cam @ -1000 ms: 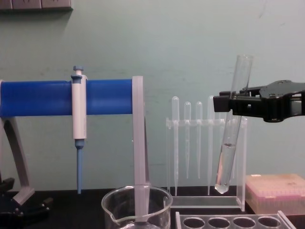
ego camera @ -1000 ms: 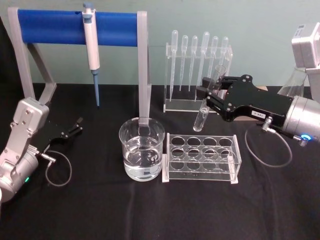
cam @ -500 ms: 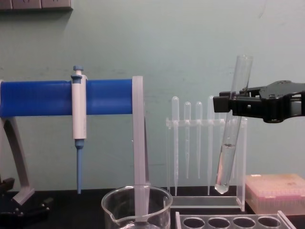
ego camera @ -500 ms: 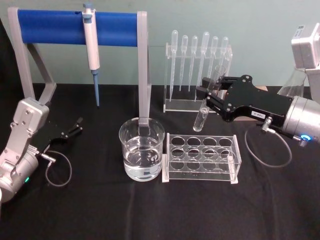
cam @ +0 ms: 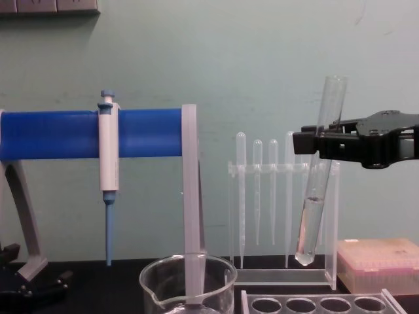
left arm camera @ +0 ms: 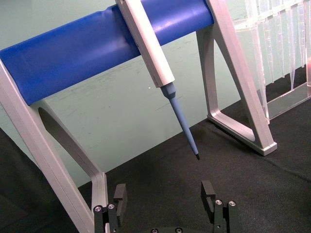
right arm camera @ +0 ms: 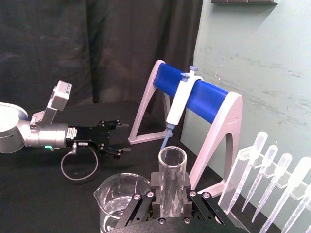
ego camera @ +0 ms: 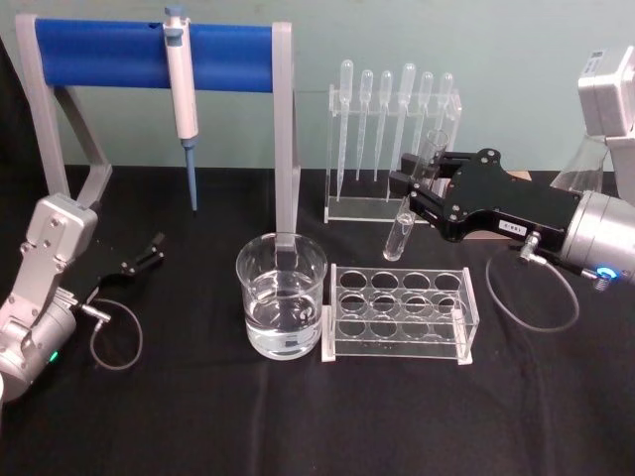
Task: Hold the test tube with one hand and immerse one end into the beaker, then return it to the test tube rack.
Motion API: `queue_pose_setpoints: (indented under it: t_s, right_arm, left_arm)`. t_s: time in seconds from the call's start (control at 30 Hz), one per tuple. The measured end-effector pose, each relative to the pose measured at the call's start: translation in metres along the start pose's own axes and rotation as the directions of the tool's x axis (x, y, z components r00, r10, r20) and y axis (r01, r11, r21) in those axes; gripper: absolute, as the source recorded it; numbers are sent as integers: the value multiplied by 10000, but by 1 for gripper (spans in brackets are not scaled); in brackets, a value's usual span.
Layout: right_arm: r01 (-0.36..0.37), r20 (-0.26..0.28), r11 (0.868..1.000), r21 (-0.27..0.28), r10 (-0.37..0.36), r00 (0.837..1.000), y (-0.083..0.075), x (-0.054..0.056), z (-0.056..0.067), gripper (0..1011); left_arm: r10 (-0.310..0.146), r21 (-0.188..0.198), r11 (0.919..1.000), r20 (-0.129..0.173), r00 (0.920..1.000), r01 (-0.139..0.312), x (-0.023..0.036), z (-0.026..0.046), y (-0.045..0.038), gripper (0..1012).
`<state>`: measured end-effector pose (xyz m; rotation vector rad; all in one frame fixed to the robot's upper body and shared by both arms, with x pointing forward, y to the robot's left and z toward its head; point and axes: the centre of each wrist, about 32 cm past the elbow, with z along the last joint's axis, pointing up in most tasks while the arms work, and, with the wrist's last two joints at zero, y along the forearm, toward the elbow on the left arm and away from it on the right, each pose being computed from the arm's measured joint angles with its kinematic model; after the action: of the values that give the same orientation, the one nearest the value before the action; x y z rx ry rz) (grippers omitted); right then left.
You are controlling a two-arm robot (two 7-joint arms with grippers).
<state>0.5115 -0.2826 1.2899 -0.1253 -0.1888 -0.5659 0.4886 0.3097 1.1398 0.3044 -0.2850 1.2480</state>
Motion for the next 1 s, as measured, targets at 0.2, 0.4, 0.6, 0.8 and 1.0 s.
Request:
queue_pose_setpoints:
  t_s: [0.2, 0.4, 0.6, 0.8, 1.0]
  right_arm:
    - [0, 0, 10000, 0, 0, 10000, 0, 0, 0, 226]
    - [1, -1, 10000, 0, -1, 10000, 0, 0, 0, 226]
    - [0, -1, 10000, 0, 0, 10000, 0, 0, 0, 227]
    - [0, -2, 10000, 1, 0, 10000, 0, 0, 0, 226]
    - [0, -2, 10000, 0, 0, 10000, 0, 0, 0, 226]
  left_arm:
    - [0, -1, 10000, 0, 10000, 0, 0, 0, 0, 1000]
    - [-1, -1, 10000, 0, 10000, 1, 0, 0, 0, 1000]
    - [-1, 0, 10000, 0, 10000, 1, 0, 0, 0, 1000]
    - [-1, -1, 10000, -1, 10000, 1, 0, 0, 0, 1000]
    - [0, -1, 10000, 0, 10000, 0, 0, 0, 0, 1000]
